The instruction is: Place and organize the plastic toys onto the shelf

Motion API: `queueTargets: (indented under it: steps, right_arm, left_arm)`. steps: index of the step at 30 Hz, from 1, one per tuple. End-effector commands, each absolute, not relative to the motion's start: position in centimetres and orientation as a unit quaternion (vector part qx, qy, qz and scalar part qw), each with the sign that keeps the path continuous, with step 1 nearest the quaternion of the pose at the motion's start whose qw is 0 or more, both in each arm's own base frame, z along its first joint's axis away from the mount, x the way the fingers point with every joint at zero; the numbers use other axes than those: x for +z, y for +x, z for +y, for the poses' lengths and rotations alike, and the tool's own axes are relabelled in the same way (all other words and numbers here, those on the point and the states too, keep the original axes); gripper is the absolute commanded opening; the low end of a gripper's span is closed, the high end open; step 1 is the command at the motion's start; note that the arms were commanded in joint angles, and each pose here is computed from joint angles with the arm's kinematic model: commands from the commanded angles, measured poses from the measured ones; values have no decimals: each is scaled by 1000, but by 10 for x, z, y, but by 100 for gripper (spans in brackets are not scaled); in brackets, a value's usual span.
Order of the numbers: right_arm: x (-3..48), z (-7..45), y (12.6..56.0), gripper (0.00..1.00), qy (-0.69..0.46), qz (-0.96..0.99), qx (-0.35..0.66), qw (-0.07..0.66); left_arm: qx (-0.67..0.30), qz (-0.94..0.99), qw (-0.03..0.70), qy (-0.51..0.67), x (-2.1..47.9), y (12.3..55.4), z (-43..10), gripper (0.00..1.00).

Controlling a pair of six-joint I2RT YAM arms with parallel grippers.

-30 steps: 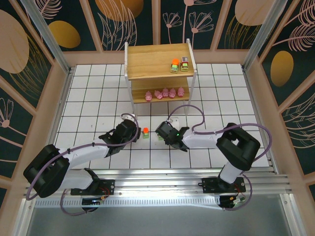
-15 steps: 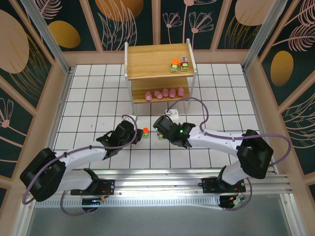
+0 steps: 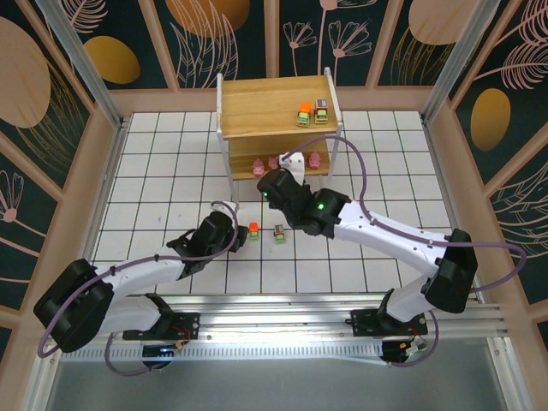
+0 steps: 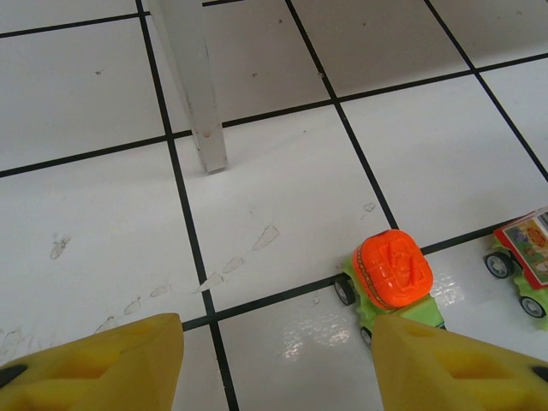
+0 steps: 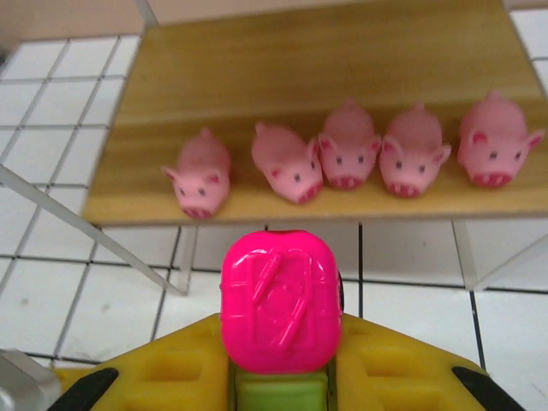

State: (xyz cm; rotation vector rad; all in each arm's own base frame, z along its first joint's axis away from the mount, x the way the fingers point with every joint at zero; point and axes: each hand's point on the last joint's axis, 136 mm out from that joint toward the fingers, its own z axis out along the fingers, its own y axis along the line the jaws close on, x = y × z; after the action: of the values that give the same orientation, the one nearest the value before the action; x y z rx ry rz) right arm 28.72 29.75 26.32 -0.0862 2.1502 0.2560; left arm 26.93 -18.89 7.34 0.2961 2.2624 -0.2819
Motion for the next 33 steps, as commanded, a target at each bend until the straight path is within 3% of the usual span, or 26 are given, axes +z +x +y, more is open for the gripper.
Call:
queueTargets:
  steps: [1,17,33]
  right_arm:
    - [301,296,294,25,-35,858,90,505]
    - [397,311,339,23,-30,814,77,574]
    - [397,305,399,23,-14,823,57,565]
  left_arm:
    - [-119,888,431,110,83,273,-187,60]
    - [-125,884,438,108,86,271,-186,60]
    - [-126,882,442,105,88,271,-184,60]
